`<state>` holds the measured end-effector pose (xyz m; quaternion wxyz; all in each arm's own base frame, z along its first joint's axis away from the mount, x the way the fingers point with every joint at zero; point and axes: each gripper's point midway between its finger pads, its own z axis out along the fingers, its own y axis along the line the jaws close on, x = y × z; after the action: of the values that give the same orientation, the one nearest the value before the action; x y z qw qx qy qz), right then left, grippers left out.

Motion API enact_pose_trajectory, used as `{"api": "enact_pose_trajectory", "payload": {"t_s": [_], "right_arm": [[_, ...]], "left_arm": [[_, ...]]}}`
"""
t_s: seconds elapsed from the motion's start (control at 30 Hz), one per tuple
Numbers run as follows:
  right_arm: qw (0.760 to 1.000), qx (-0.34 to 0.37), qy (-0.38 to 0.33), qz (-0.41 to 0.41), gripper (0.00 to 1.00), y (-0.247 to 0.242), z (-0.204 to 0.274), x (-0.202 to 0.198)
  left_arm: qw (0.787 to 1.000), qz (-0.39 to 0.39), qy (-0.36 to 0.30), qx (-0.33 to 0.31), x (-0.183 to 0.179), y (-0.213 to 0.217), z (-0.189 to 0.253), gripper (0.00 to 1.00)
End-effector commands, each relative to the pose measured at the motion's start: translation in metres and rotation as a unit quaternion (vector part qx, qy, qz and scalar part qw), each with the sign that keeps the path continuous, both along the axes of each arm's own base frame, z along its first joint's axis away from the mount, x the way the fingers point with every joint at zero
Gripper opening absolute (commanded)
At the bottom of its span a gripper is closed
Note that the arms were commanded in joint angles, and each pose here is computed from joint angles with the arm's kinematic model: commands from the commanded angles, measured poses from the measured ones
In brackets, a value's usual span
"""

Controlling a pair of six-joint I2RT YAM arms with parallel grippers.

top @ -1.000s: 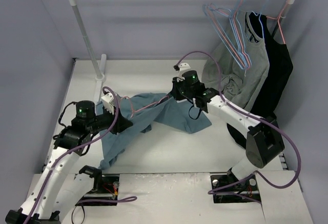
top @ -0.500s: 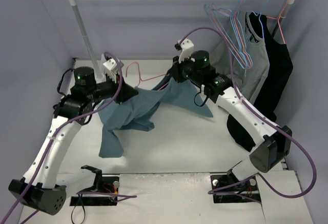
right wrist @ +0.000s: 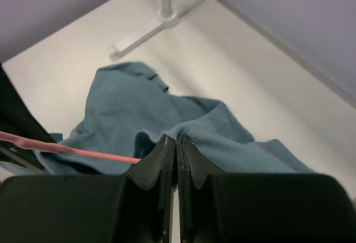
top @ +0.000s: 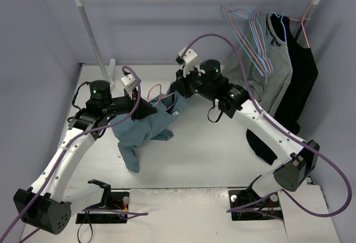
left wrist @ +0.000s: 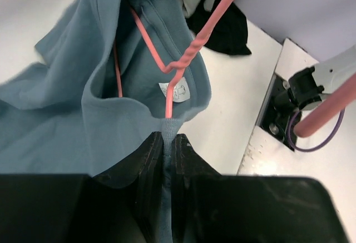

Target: Place the t-shirt on the hanger

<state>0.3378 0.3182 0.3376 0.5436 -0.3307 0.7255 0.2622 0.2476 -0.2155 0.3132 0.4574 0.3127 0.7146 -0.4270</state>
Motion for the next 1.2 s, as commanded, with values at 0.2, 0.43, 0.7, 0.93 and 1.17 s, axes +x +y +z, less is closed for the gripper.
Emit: {"api": "enact_pose_trajectory", "payload": {"t_s": [0.2,0.43,0.7,0.93,1.17], "right_arm": [[0.997,-0.017,0.037,0.063,0.05,0.031,-0.063,-0.027],[0.993,-0.039,0.087,0.073,0.10,0.038,-0.106,-0.027],[0.987,-0.068,0.124,0.083,0.41,0.041,-0.126,-0.024],[0.992,-0.062,0.109,0.025,0.59,0.015,-0.097,0.003],[0.998,-0.057,0.034,-0.014,0.66,-0.039,-0.038,0.026]], "left_arm": [[0.998,-0.024,-0.030,-0.043,-0.013,-0.012,-0.033,0.00],[0.998,-0.007,-0.015,-0.055,-0.022,-0.008,-0.072,0.00],[0.997,0.021,-0.008,-0.069,-0.019,-0.005,-0.088,0.00],[0.997,0.036,0.009,-0.063,-0.015,-0.003,-0.103,0.00],[0.998,0.033,0.008,-0.059,-0.015,-0.003,-0.101,0.00]]}}
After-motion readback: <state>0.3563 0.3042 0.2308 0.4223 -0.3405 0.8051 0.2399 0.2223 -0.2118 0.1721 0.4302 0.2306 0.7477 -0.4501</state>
